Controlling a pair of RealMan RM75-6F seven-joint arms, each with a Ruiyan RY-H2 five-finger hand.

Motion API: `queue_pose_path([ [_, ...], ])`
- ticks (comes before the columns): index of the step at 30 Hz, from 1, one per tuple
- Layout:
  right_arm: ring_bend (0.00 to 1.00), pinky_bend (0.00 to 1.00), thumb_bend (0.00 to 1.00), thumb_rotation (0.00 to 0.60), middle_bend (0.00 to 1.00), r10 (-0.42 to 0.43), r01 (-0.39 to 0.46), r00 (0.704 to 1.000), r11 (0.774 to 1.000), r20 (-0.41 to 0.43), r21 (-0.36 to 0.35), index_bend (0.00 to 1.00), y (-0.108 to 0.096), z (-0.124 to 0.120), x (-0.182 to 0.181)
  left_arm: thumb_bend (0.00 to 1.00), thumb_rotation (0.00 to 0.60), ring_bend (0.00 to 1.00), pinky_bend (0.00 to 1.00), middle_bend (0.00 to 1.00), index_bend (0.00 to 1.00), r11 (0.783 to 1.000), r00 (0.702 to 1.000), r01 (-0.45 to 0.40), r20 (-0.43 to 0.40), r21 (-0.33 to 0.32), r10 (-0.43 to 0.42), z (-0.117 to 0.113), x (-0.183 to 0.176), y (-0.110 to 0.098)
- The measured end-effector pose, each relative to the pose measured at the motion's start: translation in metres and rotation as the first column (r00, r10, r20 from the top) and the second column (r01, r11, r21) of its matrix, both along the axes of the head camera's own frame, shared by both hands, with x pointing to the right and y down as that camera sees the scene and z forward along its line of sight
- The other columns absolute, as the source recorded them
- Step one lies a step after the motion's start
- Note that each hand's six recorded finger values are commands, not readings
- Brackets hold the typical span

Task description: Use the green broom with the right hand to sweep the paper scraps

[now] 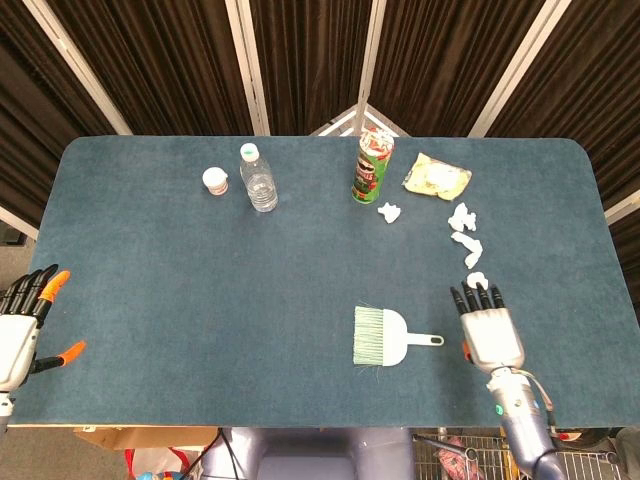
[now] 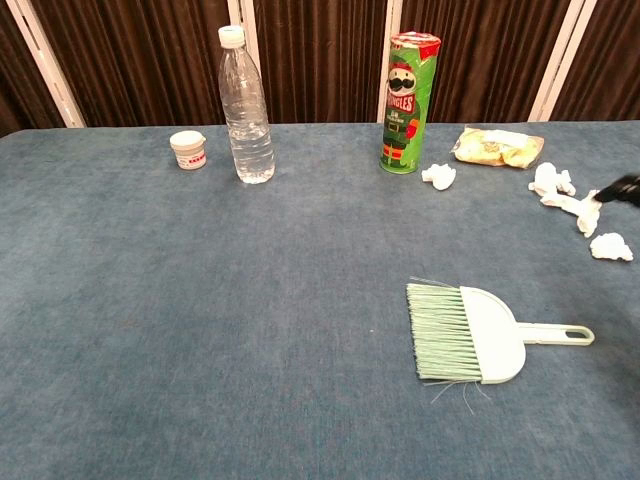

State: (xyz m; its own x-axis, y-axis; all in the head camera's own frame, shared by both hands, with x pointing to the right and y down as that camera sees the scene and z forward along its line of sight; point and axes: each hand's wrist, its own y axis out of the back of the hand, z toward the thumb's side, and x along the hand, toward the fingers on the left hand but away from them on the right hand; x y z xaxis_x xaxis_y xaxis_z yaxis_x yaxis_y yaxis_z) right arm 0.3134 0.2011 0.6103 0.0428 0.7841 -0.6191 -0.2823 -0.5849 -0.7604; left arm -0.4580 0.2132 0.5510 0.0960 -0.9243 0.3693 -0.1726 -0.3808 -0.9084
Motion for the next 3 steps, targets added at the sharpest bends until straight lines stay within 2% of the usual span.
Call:
queue_pose_path([
  [3,0.0,0.0,0.31,0.6,0.0,0.034,-0.037,0.998,0.998,0.052,0.06,0.0,0.007,-0.014,0.021,0.0,0.6,0.0,0.03,0.0,0.0,1.0,1.0,0.003,0.01,0.001,-0.003,-0.001,-0.002,0.002],
])
